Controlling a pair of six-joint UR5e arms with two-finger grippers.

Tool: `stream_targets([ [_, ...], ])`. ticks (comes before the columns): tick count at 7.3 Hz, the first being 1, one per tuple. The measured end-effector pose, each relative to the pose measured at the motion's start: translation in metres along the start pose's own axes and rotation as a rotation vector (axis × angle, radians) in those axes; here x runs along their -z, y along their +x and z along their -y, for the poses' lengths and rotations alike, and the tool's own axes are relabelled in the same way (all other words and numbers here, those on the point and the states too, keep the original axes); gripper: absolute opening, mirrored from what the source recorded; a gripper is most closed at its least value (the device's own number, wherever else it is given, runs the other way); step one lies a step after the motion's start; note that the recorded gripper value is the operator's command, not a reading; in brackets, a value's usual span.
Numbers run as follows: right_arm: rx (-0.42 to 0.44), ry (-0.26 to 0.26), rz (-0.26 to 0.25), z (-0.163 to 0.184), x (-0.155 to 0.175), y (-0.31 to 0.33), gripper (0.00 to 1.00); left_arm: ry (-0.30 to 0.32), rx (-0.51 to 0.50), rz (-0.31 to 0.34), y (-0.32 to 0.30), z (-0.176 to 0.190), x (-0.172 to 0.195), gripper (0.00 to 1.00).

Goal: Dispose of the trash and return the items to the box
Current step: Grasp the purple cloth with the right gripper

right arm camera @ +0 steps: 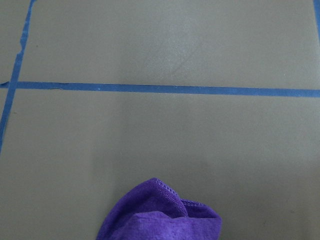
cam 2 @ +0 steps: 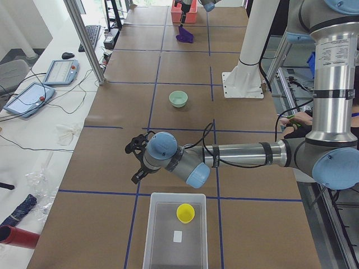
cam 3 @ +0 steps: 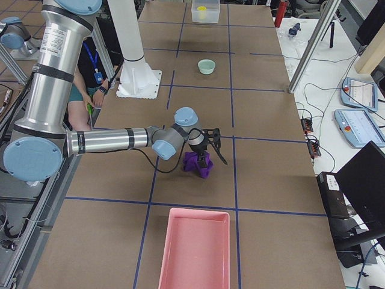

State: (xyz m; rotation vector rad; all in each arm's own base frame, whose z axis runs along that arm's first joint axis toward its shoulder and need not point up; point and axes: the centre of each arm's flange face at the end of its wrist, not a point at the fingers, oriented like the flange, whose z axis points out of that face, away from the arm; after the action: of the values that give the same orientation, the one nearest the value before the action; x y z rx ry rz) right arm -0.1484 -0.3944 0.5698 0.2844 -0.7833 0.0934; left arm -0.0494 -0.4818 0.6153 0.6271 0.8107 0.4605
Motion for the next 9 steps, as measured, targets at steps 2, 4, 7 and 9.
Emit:
stream_targets([
  [2,-0.008,-0.011,0.002,-0.007,-0.009,-0.013,0.96,0.008,-0.009,0.003,0.003,0.005,0.003,1.0],
  [4,-0.001,-0.013,-0.001,-0.012,-0.019,-0.028,0.79,0.013,-0.015,0.005,0.005,0.007,0.006,1.0],
  [7,0.063,-0.03,-0.024,-0.03,-0.035,-0.041,0.0,0.014,-0.015,0.006,0.006,0.006,0.007,1.0],
  [9,0.182,-0.041,-0.05,-0.041,-0.038,-0.035,0.0,0.013,-0.013,0.005,0.006,0.005,0.007,1.0],
])
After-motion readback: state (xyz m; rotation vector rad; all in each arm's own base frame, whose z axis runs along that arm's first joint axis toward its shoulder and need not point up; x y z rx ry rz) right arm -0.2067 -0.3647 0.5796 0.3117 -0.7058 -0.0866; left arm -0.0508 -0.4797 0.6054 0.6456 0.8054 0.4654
